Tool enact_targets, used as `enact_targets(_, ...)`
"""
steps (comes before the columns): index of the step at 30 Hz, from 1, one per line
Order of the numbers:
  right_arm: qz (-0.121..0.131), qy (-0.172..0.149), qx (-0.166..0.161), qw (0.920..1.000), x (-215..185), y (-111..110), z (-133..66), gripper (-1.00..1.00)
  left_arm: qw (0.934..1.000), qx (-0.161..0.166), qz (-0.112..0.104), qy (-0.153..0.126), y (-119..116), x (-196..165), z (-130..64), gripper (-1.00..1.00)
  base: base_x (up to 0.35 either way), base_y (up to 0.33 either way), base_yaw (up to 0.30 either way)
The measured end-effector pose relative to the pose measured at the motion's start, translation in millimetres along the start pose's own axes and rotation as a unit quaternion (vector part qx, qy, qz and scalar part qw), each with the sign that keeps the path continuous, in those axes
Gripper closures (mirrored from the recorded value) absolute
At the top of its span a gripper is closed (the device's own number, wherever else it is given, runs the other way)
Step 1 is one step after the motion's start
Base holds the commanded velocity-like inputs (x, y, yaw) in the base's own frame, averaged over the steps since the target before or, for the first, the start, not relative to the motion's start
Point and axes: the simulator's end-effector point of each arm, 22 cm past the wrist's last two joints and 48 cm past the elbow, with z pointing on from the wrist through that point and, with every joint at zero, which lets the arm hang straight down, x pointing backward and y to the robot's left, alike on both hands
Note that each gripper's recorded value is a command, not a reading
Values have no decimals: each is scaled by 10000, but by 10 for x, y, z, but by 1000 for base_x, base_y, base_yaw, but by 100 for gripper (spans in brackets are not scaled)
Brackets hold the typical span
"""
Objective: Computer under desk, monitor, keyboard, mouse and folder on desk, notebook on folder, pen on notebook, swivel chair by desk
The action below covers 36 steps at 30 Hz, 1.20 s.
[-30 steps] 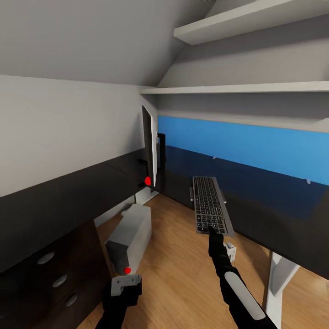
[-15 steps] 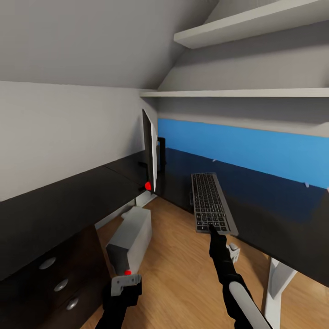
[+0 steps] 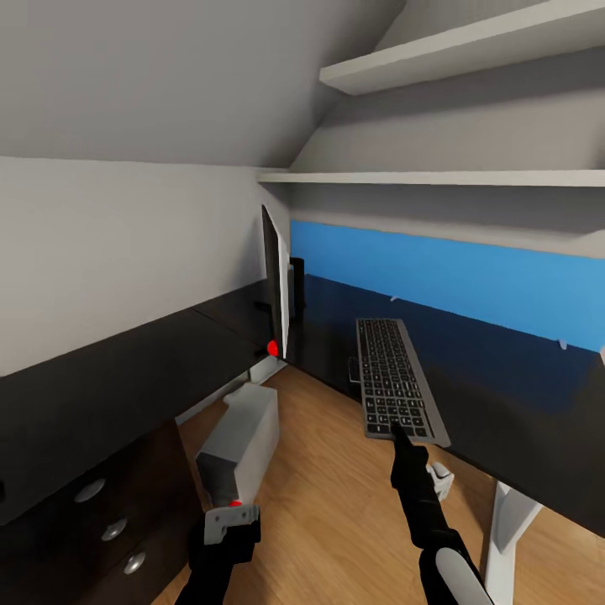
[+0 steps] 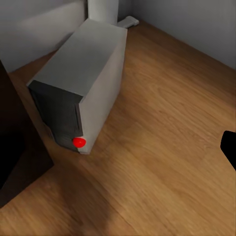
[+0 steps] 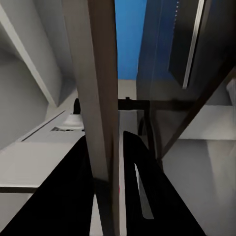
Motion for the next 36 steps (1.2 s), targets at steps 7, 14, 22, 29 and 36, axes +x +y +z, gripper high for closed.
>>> enact_targets(7,-152,144,57,9998,22,-75,-35,100,10000,-42,-57,-24,26,-31,4,-100,0,0,0)
enact_targets(14,-173,100,104,9997,-27,-13,-17,100,9999,-139,-56,-45,99,-115,-20,-100,0,0,0)
enact_targets(22,-234,-70,87,9997,-230,151,26,100,9995,-313,-42,-43,170,-246,-86,-100,0,0,0)
enact_targets(29,-205,-92,67,9997,-232,283,37,100,9994,-327,-5,79,164,-258,-125,-100,0,0,0)
enact_targets(36,-199,-94,82,9997,-229,347,43,100,9990,-342,80,294,150,-114,-131,-100,0,0,1)
